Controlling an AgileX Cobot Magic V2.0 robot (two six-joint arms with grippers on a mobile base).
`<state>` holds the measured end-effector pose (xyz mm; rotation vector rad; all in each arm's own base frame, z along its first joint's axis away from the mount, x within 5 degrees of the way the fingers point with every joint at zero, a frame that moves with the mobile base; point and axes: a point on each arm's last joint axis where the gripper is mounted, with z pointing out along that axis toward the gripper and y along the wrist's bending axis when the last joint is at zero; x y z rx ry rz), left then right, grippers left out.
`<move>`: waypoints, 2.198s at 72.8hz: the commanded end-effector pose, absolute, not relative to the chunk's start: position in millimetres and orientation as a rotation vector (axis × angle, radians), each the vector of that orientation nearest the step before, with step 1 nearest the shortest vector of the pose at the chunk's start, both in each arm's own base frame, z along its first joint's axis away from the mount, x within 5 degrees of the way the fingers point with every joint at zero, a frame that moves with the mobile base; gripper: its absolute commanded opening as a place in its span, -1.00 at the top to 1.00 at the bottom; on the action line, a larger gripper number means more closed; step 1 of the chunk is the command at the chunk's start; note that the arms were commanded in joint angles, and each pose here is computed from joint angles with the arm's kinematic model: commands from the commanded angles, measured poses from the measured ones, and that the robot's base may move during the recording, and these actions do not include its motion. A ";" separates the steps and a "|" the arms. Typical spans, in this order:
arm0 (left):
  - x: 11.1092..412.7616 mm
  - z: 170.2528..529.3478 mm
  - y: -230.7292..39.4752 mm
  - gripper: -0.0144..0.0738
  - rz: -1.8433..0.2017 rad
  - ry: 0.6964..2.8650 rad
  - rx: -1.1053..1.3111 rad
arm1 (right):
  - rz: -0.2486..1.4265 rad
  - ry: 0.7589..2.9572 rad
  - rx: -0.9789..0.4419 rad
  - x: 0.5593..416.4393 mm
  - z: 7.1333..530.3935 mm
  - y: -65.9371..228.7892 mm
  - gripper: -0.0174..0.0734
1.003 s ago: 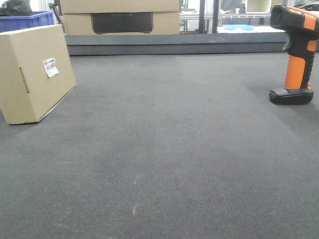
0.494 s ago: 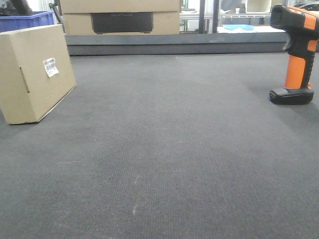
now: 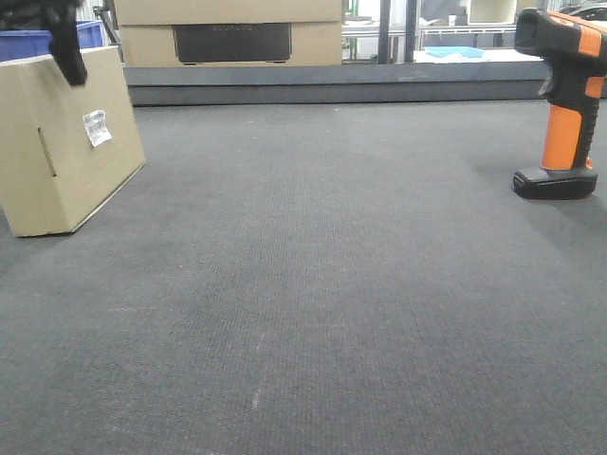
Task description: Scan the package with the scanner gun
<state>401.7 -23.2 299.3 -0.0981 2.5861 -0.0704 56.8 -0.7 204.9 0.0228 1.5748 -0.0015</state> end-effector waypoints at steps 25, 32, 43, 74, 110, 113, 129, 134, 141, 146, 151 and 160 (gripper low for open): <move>403.8 299.1 -25.2 0.93 -0.082 2.581 -0.126 | -0.012 1.553 0.023 56.5 206.8 -1.2 0.99; 402.4 305.6 -25.1 0.92 -0.081 2.589 -0.127 | -0.012 1.553 0.023 56.5 206.8 -1.2 0.99; 398.0 330.6 -29.6 0.92 -0.152 2.568 -0.145 | -0.012 1.553 0.023 56.5 206.8 -1.2 0.99; 386.0 351.6 -89.0 0.92 -0.626 2.450 -0.191 | -0.012 1.553 0.023 56.5 206.8 -1.2 0.99; 374.6 299.6 -141.3 0.92 -0.703 2.422 -0.257 | -0.012 1.553 0.023 56.5 206.8 -1.2 0.99; 374.4 298.0 -140.7 0.92 -0.699 2.427 -0.259 | -0.012 1.545 0.023 56.4 207.6 -1.2 0.99; 372.2 294.7 -140.6 0.92 -0.692 2.456 -0.250 | 0.060 1.504 0.085 55.1 217.4 -0.8 0.99; 371.3 294.0 -140.6 0.92 -0.689 2.469 -0.241 | 0.122 1.559 0.113 52.1 226.2 1.5 0.99; 370.3 293.2 -140.4 0.92 -0.682 2.484 -0.234 | 0.128 1.554 0.109 52.0 250.4 2.0 0.99; 369.9 292.9 -140.4 0.92 -0.679 2.489 -0.229 | 0.122 1.551 0.105 55.5 266.9 1.8 0.99; 369.4 292.5 -140.4 0.92 -0.678 2.496 -0.228 | 0.123 1.582 0.106 62.8 280.4 1.8 0.99; 368.7 292.0 -140.5 0.92 -0.678 2.505 -0.226 | 0.122 1.660 0.113 85.2 296.7 1.2 0.99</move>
